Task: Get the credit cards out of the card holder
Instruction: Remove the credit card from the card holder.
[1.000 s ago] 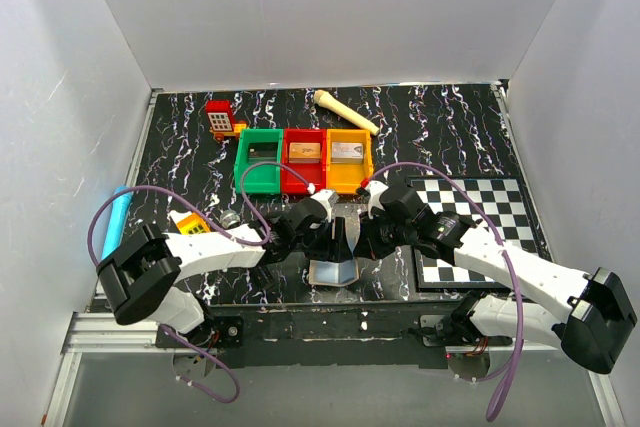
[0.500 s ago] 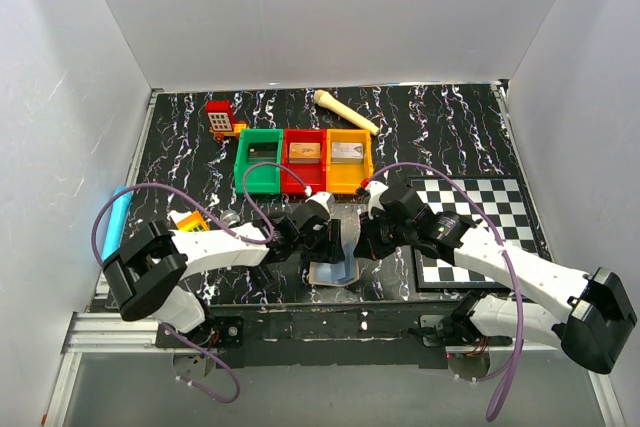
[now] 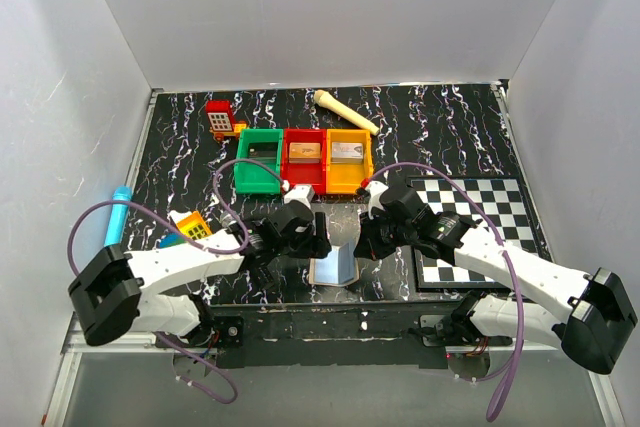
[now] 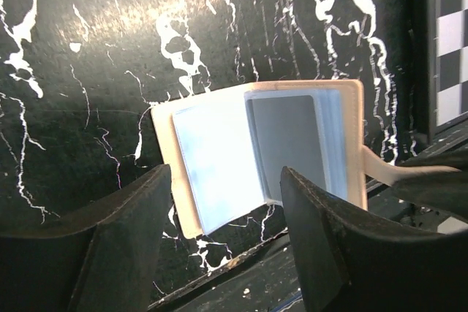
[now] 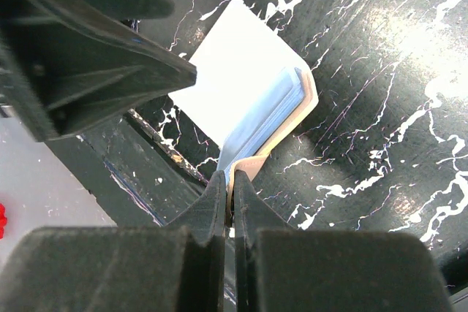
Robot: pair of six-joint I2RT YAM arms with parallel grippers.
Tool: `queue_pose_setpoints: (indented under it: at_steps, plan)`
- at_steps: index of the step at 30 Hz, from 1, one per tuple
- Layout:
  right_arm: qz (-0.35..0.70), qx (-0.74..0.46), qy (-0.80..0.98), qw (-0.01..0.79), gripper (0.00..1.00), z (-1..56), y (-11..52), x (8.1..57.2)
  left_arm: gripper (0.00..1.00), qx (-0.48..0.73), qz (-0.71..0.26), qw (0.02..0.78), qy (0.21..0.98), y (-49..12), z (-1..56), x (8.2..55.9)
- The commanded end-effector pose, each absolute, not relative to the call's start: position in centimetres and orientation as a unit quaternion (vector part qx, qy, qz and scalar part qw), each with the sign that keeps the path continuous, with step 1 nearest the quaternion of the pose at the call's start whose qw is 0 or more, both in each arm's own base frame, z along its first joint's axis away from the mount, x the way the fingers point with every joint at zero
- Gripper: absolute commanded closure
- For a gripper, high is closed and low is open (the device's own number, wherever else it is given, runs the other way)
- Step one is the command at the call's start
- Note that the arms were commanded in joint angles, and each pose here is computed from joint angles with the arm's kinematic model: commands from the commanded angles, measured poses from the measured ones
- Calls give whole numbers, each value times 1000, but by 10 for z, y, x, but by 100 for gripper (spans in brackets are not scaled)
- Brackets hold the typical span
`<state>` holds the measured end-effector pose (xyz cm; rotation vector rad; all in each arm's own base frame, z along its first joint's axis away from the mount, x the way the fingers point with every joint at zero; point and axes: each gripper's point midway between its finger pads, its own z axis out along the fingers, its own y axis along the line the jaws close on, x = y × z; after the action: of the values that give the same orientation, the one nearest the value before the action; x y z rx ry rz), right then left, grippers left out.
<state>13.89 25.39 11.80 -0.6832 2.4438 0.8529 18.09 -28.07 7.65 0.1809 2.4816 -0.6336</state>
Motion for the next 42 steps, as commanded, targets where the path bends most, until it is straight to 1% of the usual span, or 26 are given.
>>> queue_pose_setpoints:
  at_steps: [1, 3, 6, 9, 13, 24, 33, 37, 42]
  plan:
    - [329, -250, 875, 253, 99, 137, 260, 143, 38, 53, -247, 329, 910, -271, 103, 188]
    - [329, -249, 875, 254, 99, 137, 260, 144, 35, 71, -276, 331, 900, -282, 113, 187]
    - [327, -249, 875, 254, 99, 137, 260, 145, 35, 98, -301, 309, 897, -302, 115, 183]
    - [329, -249, 875, 253, 99, 137, 260, 145, 35, 119, -301, 279, 904, -317, 102, 179]
    - [329, -249, 876, 251, 99, 137, 260, 143, 35, 128, -294, 263, 910, -328, 91, 176]
    - [333, -250, 875, 248, 99, 138, 262, 143, 35, 144, -295, 259, 909, -340, 88, 174]
    - [331, -251, 875, 248, 99, 137, 262, 144, 35, 146, -281, 250, 915, -339, 78, 172]
    - [331, -252, 876, 246, 99, 137, 263, 144, 35, 142, -288, 263, 910, -338, 87, 174]
    - [330, -253, 875, 249, 99, 138, 263, 145, 31, 137, -300, 282, 901, -336, 103, 176]
